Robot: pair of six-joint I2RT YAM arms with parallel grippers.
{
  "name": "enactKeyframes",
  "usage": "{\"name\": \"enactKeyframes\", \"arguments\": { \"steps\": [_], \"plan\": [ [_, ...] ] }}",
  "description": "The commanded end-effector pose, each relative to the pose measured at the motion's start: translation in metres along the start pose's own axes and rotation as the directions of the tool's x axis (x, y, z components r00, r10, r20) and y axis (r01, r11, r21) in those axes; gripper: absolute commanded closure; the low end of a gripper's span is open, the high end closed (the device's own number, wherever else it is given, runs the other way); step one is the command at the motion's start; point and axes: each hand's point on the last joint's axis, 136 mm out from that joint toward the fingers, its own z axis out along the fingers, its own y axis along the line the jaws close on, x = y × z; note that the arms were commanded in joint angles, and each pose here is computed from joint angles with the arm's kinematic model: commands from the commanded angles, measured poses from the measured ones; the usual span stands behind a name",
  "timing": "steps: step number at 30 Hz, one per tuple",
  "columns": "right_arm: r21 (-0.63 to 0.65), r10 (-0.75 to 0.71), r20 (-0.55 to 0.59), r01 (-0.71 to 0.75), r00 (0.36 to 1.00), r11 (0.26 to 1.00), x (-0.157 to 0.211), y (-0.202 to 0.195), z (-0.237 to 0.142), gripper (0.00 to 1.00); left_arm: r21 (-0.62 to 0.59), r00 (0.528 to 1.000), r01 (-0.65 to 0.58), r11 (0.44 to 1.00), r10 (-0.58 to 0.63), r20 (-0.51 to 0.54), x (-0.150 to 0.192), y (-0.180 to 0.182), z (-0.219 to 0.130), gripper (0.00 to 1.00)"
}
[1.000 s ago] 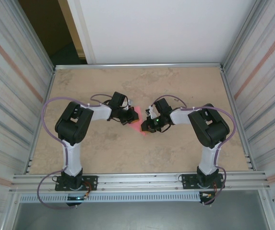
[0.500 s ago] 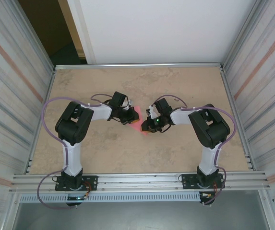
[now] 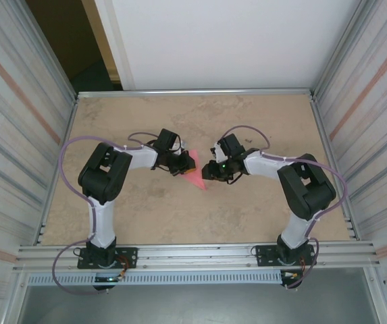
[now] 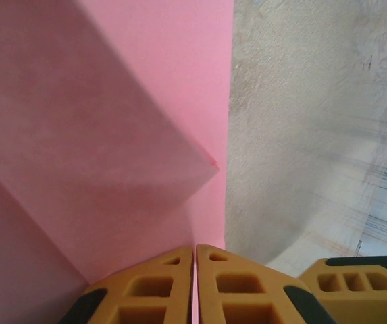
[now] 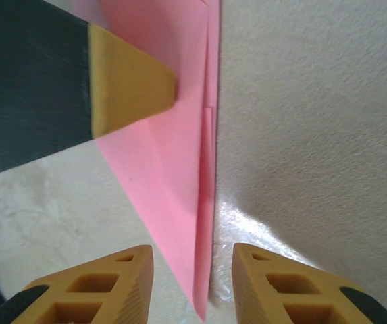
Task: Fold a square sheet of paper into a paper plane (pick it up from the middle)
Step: Fourth fold the wing at the center of the table.
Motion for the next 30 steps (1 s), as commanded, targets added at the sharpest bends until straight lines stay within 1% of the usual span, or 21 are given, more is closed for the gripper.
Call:
{"name": "enactKeyframes", "arguments": {
  "steps": [1,9,19,25,30],
  "plan": [
    [0.076,-0.036,-0.028,0.039,0.999,0.996,0.003,-0.003,0.006,0.63,-0.015,1.000,0.000,1.000,0.000,-0.021,0.003,0.002,0.005,0.88],
    [0.108,-0.034,-0.080,0.042,0.996,0.993,0.008,-0.007,0.020,0.66,0.009,1.000,-0.017,1.000,0.017,-0.019,0.000,-0.006,0.002,0.87],
    [0.137,-0.010,-0.121,0.027,0.993,0.990,0.019,-0.019,0.029,0.79,0.030,0.999,-0.038,0.999,0.039,-0.011,-0.002,-0.014,-0.001,0.85],
    [0.148,0.000,-0.134,0.020,0.991,0.989,0.023,-0.025,0.033,0.83,0.049,0.999,-0.051,0.998,0.051,-0.010,-0.004,-0.019,-0.001,0.84],
    [0.159,0.006,-0.141,0.017,0.990,0.987,0.026,-0.028,0.035,0.85,0.060,0.998,-0.067,0.996,0.067,0.003,-0.007,-0.025,-0.004,0.84]
  ]
}}
